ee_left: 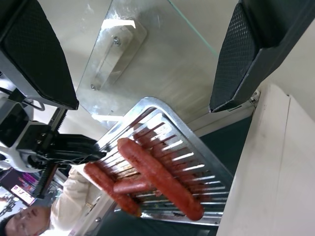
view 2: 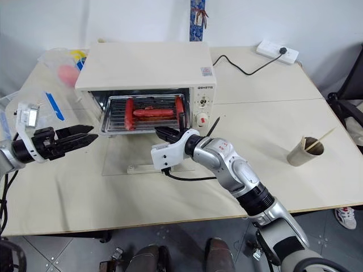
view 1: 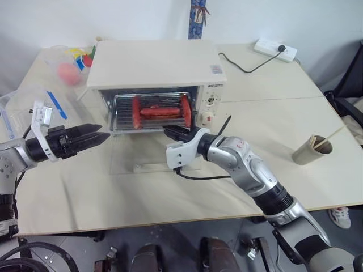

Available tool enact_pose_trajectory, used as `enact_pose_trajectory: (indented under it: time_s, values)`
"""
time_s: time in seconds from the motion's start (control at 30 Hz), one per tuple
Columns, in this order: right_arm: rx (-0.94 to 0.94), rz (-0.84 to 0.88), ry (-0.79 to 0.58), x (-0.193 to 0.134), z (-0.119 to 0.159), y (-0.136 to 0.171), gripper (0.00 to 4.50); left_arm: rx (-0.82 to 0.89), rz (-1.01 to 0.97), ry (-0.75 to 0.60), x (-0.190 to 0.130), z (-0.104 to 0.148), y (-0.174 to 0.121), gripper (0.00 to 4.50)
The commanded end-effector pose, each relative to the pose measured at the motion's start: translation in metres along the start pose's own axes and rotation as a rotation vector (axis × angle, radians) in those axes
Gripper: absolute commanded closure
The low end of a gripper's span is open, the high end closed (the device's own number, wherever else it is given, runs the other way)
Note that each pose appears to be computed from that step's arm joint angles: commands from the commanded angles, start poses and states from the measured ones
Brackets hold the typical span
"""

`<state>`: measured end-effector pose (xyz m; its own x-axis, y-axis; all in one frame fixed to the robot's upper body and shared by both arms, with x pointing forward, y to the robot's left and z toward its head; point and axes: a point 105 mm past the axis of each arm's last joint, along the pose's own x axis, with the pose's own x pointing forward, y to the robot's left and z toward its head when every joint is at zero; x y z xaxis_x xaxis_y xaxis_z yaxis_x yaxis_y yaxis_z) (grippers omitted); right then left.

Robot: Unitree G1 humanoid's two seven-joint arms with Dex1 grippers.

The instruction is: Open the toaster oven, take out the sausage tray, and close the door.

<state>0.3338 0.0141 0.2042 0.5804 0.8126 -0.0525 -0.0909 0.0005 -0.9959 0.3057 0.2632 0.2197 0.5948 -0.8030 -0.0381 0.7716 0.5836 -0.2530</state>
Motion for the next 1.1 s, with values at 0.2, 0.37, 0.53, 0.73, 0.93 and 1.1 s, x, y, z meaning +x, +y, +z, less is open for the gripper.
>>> enact_pose_trajectory:
  time_s: [0.2,0.37,0.53,0.73,0.93,1.1]
  values:
    - [-0.052,-0.114,-0.048,-0.002,0.012,-0.031,4.49,0.031,-0.105,-0.075,0.001,0.029,-0.026,0.0]
    - [-0.053,-0.113,-0.043,-0.003,0.01,-0.03,4.49,0.104,-0.101,-0.151,0.005,0.045,-0.025,0.0]
    - [-0.052,-0.113,-0.048,-0.001,0.011,-0.03,4.49,0.112,-0.095,-0.166,0.013,0.046,-0.017,0.0]
    - [-0.053,-0.11,-0.05,-0.003,0.012,-0.027,4.49,0.118,-0.119,-0.204,0.024,0.052,-0.012,0.0]
    - [-0.05,-0.107,-0.045,-0.008,0.012,-0.025,4.49,0.106,-0.092,-0.173,0.032,0.046,0.0,0.0]
    - [-0.06,-0.095,-0.044,-0.015,0.012,-0.021,4.49,0.108,-0.078,-0.191,0.036,0.048,0.009,0.0]
